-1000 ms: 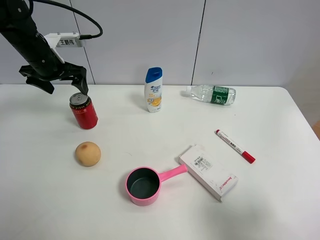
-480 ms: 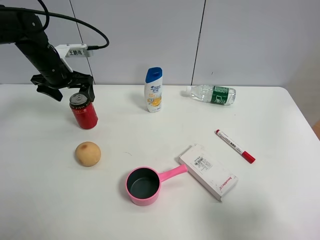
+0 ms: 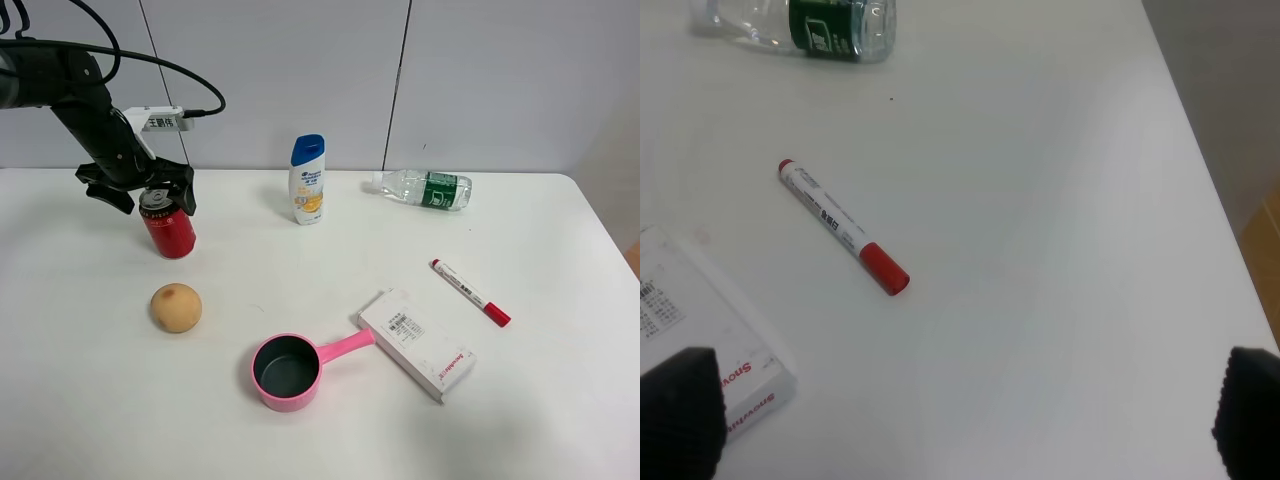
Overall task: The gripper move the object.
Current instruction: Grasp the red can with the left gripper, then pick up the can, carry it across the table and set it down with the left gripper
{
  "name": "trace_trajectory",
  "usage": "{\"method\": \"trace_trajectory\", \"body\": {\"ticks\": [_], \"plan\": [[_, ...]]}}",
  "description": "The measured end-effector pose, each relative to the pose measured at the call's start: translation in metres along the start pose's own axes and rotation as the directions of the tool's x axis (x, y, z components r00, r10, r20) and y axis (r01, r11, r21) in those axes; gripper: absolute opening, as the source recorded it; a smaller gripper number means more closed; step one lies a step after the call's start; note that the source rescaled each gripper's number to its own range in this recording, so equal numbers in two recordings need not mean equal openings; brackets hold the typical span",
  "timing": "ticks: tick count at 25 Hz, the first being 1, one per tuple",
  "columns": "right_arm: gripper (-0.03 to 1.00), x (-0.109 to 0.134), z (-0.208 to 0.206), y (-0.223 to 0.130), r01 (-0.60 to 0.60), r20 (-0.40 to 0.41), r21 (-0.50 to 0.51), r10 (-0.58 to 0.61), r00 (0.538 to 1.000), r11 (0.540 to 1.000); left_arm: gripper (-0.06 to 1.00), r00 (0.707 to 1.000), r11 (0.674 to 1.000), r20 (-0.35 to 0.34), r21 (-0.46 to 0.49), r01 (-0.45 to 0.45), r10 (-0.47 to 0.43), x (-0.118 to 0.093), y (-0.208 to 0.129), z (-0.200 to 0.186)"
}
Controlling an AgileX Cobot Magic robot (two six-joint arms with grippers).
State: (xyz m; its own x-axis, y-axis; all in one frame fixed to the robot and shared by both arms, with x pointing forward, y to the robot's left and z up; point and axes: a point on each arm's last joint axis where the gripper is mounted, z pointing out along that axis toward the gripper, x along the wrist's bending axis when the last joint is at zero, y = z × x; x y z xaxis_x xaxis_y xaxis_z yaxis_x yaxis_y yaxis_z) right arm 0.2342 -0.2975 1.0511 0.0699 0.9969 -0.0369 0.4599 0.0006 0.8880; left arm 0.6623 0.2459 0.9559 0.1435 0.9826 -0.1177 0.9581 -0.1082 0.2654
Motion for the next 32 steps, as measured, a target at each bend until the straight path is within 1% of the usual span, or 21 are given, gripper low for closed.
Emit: {"method": "trace_trajectory", "body": {"ticks": [6, 9, 11, 13, 14, 15, 16, 17, 18, 19, 20, 27, 32], "plan": [[1.00, 0.0000, 0.0000, 0.0000, 0.000, 0.000, 0.000, 0.000, 1.000, 1.000, 1.00, 1.000, 1.000, -0.003, -0.029, 0.001, -0.001, 0.0007, 0.0029, 0.0029], [1.00, 0.0000, 0.0000, 0.0000, 0.000, 0.000, 0.000, 0.000, 1.000, 1.000, 1.00, 1.000, 1.000, -0.004, -0.027, -0.001, 0.001, 0.0009, 0.0028, 0.0049], [1.00, 0.0000, 0.0000, 0.0000, 0.000, 0.000, 0.000, 0.000, 1.000, 1.000, 0.96, 1.000, 1.000, -0.004, -0.022, -0.001, 0.001, 0.0012, 0.0025, 0.0070], [1.00, 0.0000, 0.0000, 0.0000, 0.000, 0.000, 0.000, 0.000, 1.000, 1.000, 0.88, 1.000, 1.000, -0.004, -0.015, 0.000, 0.000, 0.0016, 0.0020, 0.0100], [1.00, 0.0000, 0.0000, 0.0000, 0.000, 0.000, 0.000, 0.000, 1.000, 1.000, 0.81, 1.000, 1.000, -0.004, -0.014, 0.000, 0.000, 0.0016, 0.0020, 0.0103], [1.00, 0.0000, 0.0000, 0.0000, 0.000, 0.000, 0.000, 0.000, 1.000, 1.000, 0.70, 1.000, 1.000, -0.004, -0.014, 0.000, 0.000, 0.0016, 0.0020, 0.0103], [1.00, 0.0000, 0.0000, 0.0000, 0.000, 0.000, 0.000, 0.000, 1.000, 1.000, 0.56, 1.000, 1.000, -0.004, -0.014, 0.000, 0.000, 0.0016, 0.0020, 0.0103], [1.00, 0.0000, 0.0000, 0.0000, 0.000, 0.000, 0.000, 0.000, 1.000, 1.000, 0.33, 1.000, 1.000, -0.004, -0.014, 0.000, 0.000, 0.0016, 0.0020, 0.0103], [1.00, 0.0000, 0.0000, 0.0000, 0.000, 0.000, 0.000, 0.000, 1.000, 1.000, 0.05, 1.000, 1.000, 0.002, -0.014, 0.005, -0.005, 0.0011, 0.0020, 0.0103], [1.00, 0.0000, 0.0000, 0.0000, 0.000, 0.000, 0.000, 0.000, 1.000, 1.000, 0.00, 1.000, 1.000, 0.001, -0.014, 0.003, -0.003, 0.0012, 0.0019, 0.0103], [1.00, 0.0000, 0.0000, 0.0000, 0.000, 0.000, 0.000, 0.000, 1.000, 1.000, 0.03, 1.000, 1.000, 0.001, -0.014, 0.002, -0.002, 0.0008, 0.0019, 0.0103], [1.00, 0.0000, 0.0000, 0.0000, 0.000, 0.000, 0.000, 0.000, 1.000, 1.000, 0.03, 1.000, 1.000, 0.000, -0.007, 0.000, 0.000, 0.0008, 0.0015, 0.0102], [1.00, 0.0000, 0.0000, 0.0000, 0.000, 0.000, 0.000, 0.000, 1.000, 1.000, 0.03, 1.000, 0.999, 0.015, 0.041, -0.005, 0.004, -0.0029, 0.0019, 0.0036]]}}
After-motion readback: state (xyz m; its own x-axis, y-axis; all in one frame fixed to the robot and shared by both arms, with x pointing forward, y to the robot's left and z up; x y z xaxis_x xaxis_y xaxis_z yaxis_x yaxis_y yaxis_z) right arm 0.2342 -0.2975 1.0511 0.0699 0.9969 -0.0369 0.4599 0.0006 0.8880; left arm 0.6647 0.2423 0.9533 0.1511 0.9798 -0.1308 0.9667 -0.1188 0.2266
